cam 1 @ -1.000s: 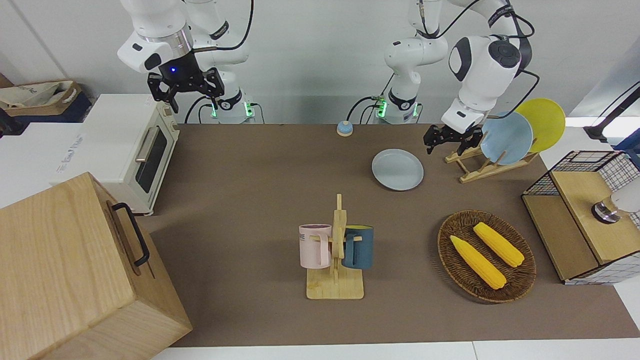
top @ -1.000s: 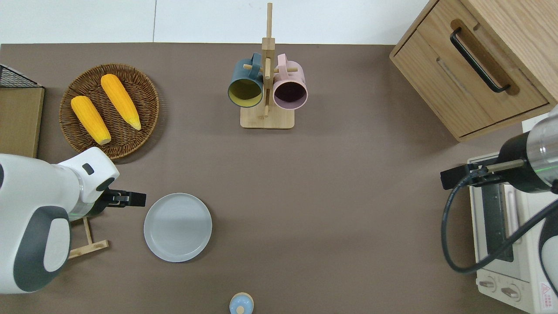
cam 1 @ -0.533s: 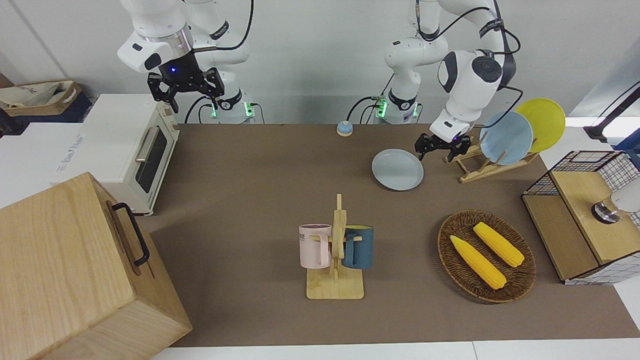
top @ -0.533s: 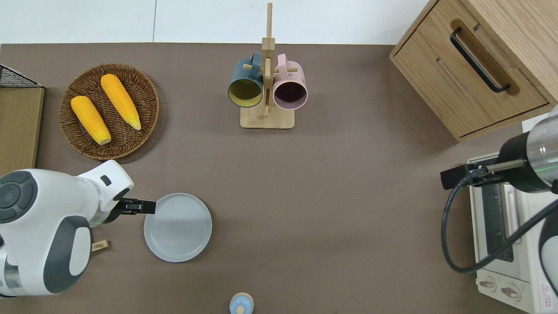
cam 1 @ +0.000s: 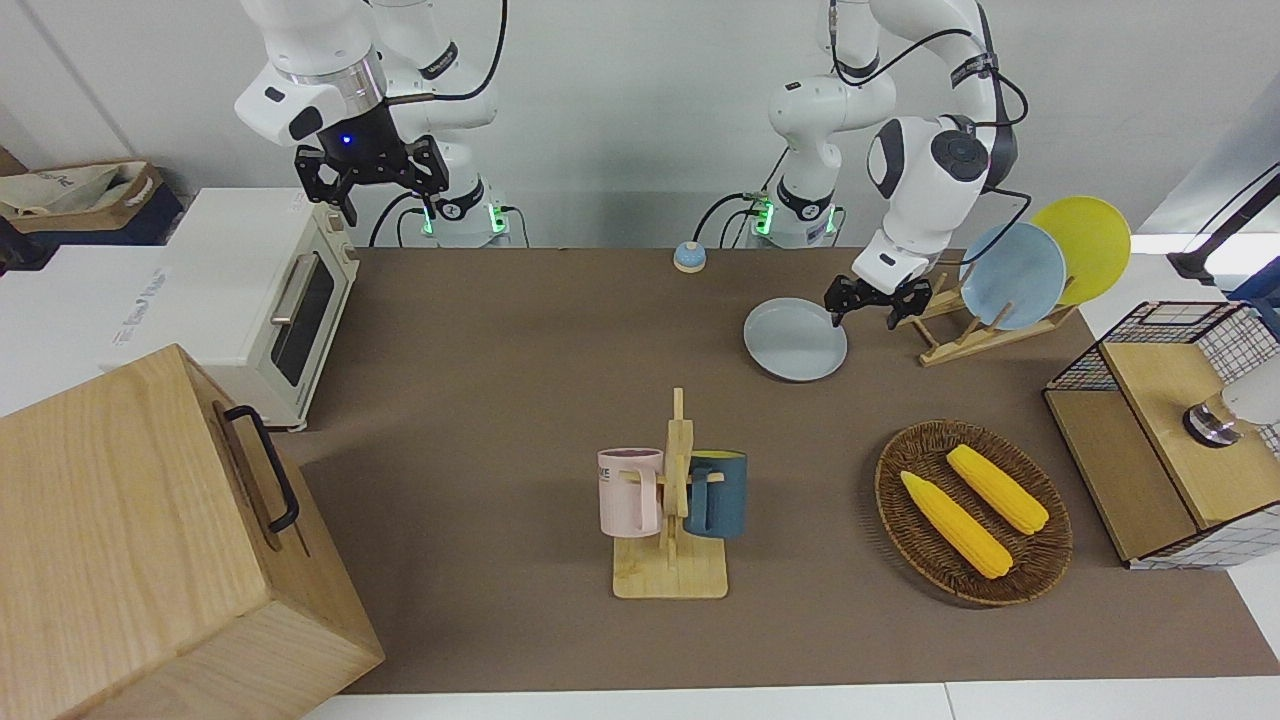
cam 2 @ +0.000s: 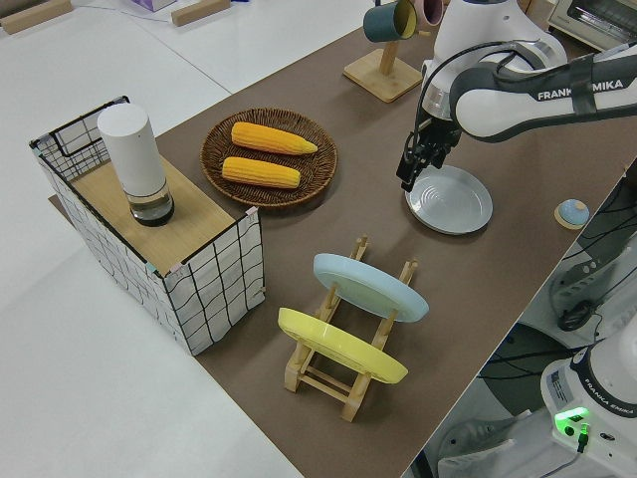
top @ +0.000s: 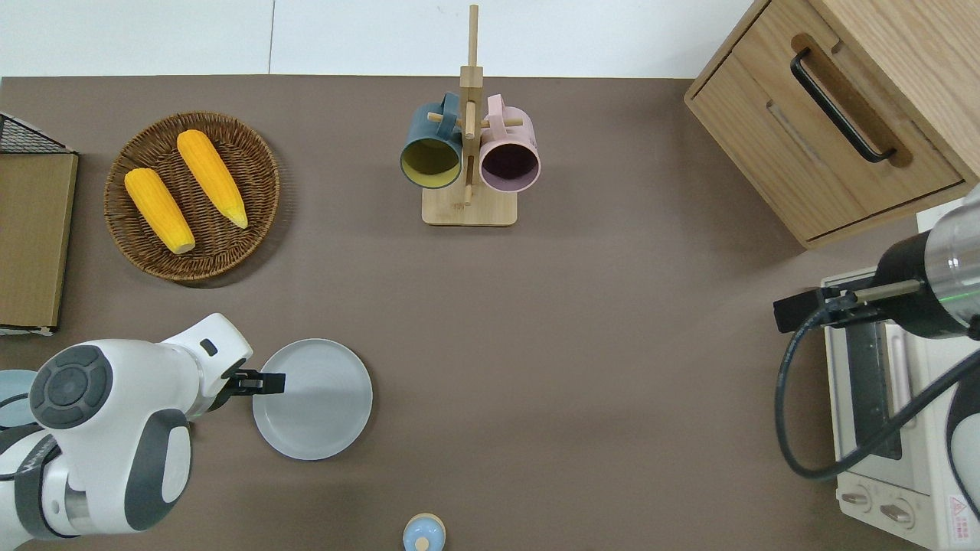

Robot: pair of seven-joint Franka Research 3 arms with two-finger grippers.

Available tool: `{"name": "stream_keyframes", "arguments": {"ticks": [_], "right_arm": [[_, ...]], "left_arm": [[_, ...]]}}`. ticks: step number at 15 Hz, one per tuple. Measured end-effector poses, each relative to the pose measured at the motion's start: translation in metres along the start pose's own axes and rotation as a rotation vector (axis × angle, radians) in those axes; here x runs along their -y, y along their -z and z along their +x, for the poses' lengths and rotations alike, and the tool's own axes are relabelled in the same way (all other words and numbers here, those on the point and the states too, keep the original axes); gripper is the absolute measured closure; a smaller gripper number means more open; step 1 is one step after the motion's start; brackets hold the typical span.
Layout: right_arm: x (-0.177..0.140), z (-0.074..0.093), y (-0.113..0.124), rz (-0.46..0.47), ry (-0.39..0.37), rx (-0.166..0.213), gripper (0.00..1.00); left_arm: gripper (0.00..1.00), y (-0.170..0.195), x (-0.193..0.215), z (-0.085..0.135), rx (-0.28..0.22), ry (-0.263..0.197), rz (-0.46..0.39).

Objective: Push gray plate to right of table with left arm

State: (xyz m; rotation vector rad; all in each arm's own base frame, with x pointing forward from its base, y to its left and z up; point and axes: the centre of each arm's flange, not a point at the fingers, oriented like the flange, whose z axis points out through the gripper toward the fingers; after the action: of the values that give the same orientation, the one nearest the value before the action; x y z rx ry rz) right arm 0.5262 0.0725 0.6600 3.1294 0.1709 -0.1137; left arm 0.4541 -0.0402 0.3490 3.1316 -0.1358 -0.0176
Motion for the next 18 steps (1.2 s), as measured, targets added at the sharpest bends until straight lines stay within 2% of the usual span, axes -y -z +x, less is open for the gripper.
{"name": "stream_keyframes", "arguments": {"ticks": [7, 18], "right_arm": [[0.000, 0.000, 0.000, 0.000, 0.000, 0.000, 0.01], [0.000, 0.000, 0.000, 0.000, 0.000, 0.000, 0.01]], "left_arm": [[0.01, -0.020, 0.002, -0.011, -0.020, 0.003, 0.004], [0.01, -0.038, -0.003, -0.015, 0.000, -0.008, -0.002]]}}
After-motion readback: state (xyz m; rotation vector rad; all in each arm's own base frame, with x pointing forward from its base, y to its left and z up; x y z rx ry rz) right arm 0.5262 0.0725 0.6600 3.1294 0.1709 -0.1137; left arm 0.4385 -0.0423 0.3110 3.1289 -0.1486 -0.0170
